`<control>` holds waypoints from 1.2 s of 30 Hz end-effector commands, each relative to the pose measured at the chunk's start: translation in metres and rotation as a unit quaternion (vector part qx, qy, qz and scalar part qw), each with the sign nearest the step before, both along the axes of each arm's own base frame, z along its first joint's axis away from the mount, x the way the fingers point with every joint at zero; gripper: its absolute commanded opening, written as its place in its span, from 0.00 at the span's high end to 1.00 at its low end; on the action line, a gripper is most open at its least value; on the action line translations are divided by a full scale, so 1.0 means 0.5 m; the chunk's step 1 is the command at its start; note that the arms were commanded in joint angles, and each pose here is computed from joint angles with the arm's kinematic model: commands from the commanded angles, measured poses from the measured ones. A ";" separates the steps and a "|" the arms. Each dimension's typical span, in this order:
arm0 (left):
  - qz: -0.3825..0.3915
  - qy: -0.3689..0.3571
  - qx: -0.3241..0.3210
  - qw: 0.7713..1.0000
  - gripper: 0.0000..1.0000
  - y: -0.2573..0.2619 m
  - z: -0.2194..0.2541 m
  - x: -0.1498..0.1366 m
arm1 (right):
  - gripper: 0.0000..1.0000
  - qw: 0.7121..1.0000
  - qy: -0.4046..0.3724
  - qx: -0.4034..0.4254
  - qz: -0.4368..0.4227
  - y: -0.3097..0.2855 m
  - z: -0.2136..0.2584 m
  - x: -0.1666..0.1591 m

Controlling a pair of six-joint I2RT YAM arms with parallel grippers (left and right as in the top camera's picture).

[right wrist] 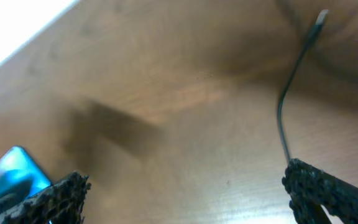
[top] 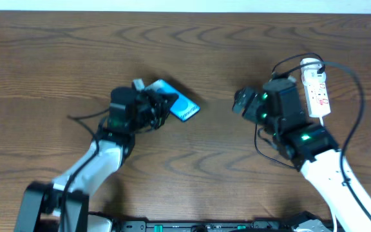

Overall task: Plug charger to phone and switch on socket
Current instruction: 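Release the right gripper and lower the phone flat with the left gripper, then grasp the black charging cable near its USB-C plug with the right gripper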

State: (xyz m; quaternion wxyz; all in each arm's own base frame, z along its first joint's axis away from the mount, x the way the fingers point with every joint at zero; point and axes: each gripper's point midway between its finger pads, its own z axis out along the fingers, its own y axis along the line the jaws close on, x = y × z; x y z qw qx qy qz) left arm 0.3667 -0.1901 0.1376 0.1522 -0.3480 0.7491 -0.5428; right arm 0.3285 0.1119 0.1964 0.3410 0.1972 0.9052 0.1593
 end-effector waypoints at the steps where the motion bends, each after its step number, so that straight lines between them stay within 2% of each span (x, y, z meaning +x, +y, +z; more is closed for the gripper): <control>1: -0.068 -0.030 -0.044 0.996 0.93 -0.043 0.076 0.050 | 0.01 0.999 -0.045 -0.030 -0.004 -0.026 0.093 0.018; 5: -0.150 -0.028 -0.083 0.985 0.92 -0.069 0.101 0.060 | 0.01 0.998 -0.046 -0.034 -0.002 -0.029 0.104 0.012; 10: -0.231 -0.039 -0.102 0.967 0.93 -0.086 0.111 0.010 | 0.01 0.998 -0.007 -0.067 -0.006 -0.039 0.040 0.028; 12: -0.249 -0.048 -0.103 0.962 0.92 -0.089 0.115 0.000 | 0.04 0.997 0.035 -0.066 -0.027 -0.048 0.007 0.033; 17: -0.263 -0.054 -0.105 0.958 0.93 -0.091 0.118 -0.009 | 0.15 0.982 0.150 -0.088 -0.072 -0.080 -0.083 0.060; 20: -0.268 -0.066 -0.100 0.956 0.93 -0.091 0.118 -0.010 | 0.16 0.973 0.189 -0.095 -0.088 -0.088 -0.139 0.089; 25: -0.271 -0.066 -0.102 0.955 0.93 -0.092 0.119 -0.012 | 0.23 0.958 0.235 -0.090 -0.134 -0.115 -0.221 0.102; 30: -0.274 -0.066 -0.103 0.954 0.92 -0.092 0.120 -0.014 | 0.29 0.956 0.243 -0.096 -0.137 -0.113 -0.283 0.131; 33: -0.274 -0.065 -0.103 0.954 0.93 -0.092 0.120 -0.015 | 0.38 0.955 0.254 -0.086 -0.129 -0.099 -0.329 0.143; 36: -0.274 -0.065 -0.103 0.954 0.93 -0.092 0.120 -0.015 | 0.39 0.947 0.278 -0.095 -0.130 -0.103 -0.380 0.138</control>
